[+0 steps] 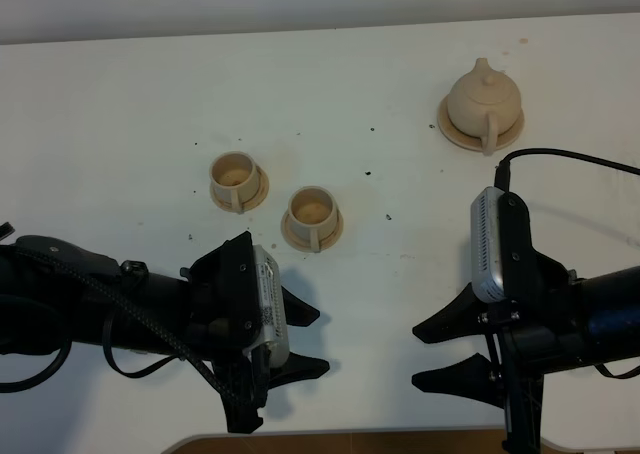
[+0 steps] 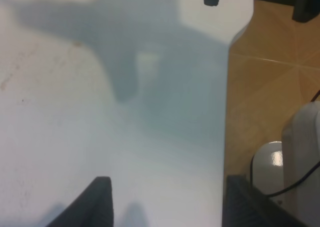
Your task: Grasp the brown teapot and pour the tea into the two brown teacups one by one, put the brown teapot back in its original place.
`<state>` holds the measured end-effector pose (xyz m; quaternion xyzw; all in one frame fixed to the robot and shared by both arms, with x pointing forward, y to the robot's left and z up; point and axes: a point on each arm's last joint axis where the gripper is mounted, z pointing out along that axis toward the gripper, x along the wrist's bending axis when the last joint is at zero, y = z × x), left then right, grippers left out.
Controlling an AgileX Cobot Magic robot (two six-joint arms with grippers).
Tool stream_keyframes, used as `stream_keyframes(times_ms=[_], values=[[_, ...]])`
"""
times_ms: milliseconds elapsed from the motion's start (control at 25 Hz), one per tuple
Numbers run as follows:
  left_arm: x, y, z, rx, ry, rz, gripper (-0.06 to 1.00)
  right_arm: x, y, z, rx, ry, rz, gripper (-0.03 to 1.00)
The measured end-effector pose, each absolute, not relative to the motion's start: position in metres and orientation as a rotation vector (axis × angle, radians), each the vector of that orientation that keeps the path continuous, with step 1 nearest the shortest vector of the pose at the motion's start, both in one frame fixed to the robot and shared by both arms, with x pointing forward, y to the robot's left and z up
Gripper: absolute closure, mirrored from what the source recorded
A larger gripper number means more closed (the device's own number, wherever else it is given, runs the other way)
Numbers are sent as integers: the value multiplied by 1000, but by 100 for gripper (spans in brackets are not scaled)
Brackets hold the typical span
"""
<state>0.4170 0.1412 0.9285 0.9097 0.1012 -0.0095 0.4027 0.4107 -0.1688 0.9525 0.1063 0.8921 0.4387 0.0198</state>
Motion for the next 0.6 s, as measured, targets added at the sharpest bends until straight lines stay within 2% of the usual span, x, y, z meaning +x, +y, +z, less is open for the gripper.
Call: stream_keyframes(times_ms=[600], values=[[412, 145, 923, 2314, 307, -30, 45, 410, -170, 951, 380, 2798, 1333, 53]])
